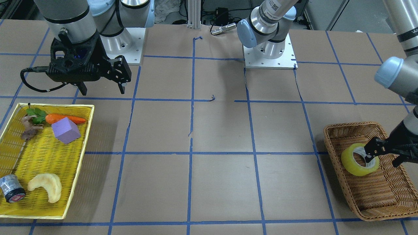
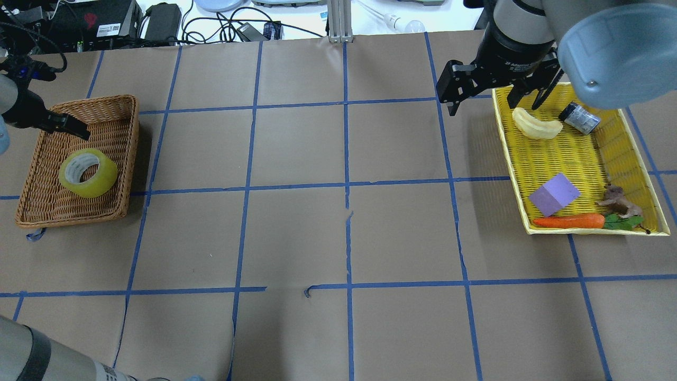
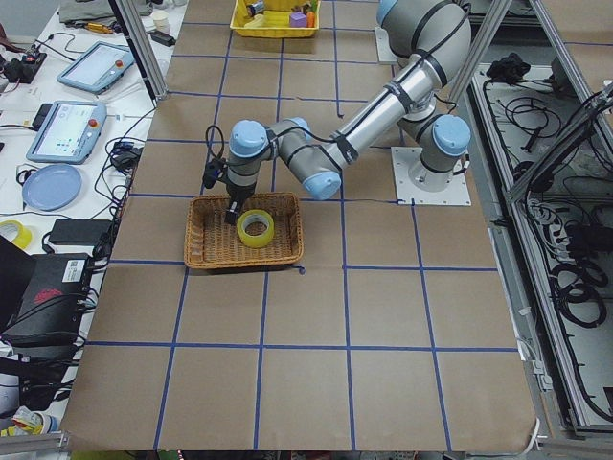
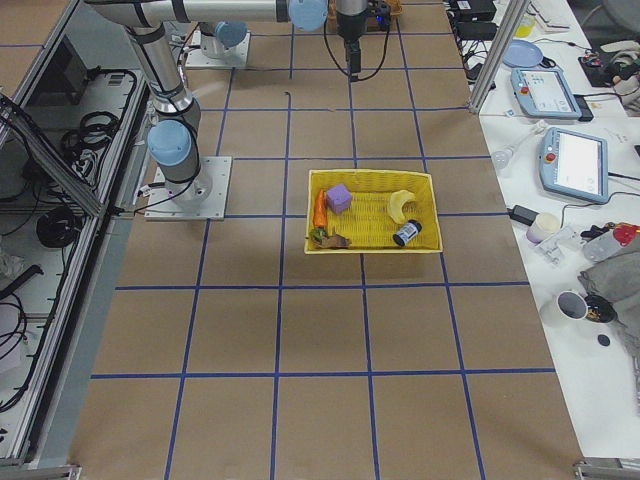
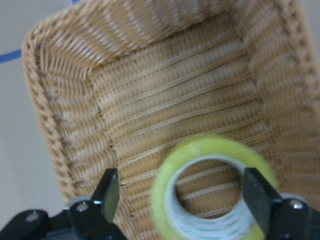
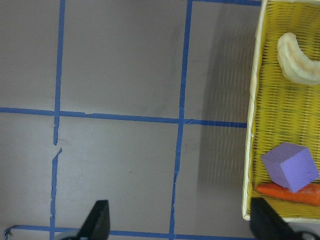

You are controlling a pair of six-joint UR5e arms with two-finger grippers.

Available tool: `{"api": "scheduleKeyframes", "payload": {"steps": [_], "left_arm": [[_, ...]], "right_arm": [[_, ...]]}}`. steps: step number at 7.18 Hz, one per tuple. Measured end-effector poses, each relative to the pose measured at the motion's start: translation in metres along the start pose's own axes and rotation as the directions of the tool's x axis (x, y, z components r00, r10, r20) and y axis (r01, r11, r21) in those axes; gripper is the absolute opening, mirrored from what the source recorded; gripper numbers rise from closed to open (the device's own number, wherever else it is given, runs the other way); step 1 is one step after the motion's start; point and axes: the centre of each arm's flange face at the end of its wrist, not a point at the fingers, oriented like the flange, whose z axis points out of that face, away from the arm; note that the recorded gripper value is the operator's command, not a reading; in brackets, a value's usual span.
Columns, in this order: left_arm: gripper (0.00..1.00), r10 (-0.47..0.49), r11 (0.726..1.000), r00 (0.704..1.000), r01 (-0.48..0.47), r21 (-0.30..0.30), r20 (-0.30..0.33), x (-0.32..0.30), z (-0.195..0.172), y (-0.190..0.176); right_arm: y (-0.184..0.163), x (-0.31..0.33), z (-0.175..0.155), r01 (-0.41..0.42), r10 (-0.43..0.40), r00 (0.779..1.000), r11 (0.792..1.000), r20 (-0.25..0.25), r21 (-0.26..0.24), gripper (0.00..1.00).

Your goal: Transfer tape with both arms

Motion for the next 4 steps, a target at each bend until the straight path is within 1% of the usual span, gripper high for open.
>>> {"api": "scheduleKeyframes", "payload": {"steps": [2, 3, 4], "left_arm": [[1.0, -0.119, 0.992, 0.992, 0.116, -0.051, -0.047, 0.08, -0.034, -0.02], [1.0, -0.168, 0.983, 0.984, 0.163, -0.09, -0.059, 0.121, -0.055, -0.026], [1.0, -0.198, 0.973, 0.978, 0.189, -0.136, -0.058, 0.164, -0.077, -0.03]], "right_arm": [[0.0, 0.0, 0.0, 0.0, 0.0, 1.0, 1.0, 0.0, -0.001, 1.0], [0.0, 0.0, 0.001, 0.0, 0.0, 1.0, 1.0, 0.0, -0.002, 1.0], [0.001, 0.0, 0.001, 0.0, 0.0, 1.0, 1.0, 0.0, -0.003, 1.0]]}}
